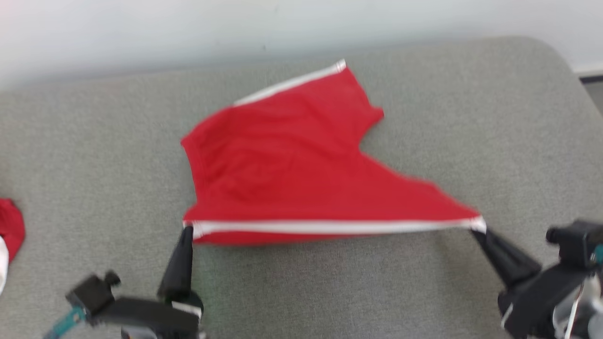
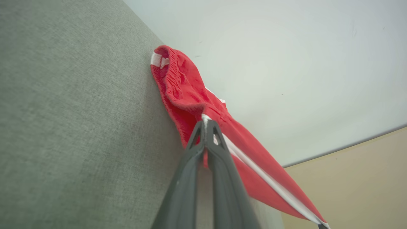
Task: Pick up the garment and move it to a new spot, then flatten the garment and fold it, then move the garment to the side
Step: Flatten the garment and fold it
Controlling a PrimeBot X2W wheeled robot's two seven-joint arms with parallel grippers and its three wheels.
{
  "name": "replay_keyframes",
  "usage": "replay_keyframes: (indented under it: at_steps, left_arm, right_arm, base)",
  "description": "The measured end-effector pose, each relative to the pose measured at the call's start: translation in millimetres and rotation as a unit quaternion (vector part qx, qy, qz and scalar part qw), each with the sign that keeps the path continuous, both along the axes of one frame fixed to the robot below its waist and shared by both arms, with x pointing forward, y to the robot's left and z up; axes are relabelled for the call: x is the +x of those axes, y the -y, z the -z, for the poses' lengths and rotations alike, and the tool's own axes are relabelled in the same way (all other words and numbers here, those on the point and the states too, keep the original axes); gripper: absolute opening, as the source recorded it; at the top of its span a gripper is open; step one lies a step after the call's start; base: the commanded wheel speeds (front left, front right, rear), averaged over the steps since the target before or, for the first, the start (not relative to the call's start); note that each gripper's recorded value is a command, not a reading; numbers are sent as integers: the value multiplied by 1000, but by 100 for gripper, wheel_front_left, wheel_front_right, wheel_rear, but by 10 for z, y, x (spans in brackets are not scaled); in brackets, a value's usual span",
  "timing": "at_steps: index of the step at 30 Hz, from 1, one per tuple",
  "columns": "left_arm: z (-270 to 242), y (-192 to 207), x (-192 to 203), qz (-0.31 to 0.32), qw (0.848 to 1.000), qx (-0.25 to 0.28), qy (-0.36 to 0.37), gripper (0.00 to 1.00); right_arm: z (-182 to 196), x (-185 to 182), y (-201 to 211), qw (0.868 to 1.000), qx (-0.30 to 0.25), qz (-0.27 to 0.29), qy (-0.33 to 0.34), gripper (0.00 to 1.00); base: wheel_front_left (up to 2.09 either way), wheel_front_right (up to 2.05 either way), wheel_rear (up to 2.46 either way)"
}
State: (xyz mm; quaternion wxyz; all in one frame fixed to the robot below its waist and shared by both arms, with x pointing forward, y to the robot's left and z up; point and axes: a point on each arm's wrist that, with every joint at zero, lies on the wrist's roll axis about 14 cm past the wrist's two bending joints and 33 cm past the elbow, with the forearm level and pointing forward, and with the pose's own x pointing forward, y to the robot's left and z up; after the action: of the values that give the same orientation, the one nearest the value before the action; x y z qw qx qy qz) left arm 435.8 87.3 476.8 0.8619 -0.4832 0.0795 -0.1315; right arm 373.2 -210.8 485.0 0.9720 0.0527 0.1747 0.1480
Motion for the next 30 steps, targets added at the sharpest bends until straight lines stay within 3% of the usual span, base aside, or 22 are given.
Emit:
replay_keyframes:
  at_steps: [10,19,26,30]
  left_arm:
    - [187,-107,-413,-4,998,59,-15,0]
    - [367,-145,-645,7,993,111,-26,0]
    - [261,-100,-643,4,994,110,-6,0]
    - [122,-57,-535,7,994,109,18,0]
  right_arm:
    - [219,-486,-96,999,23,-3,-48,0]
    - [523,-859,-92,993,10,-11,-116,0]
    - [339,-679,-73,997,-3,-15,-77,0]
    - [178,-438,-7,997,-41,-30,-52,0]
  base:
    - [0,0,0]
    - [0,0,0]
    - [0,0,0]
    - [0,0,0]
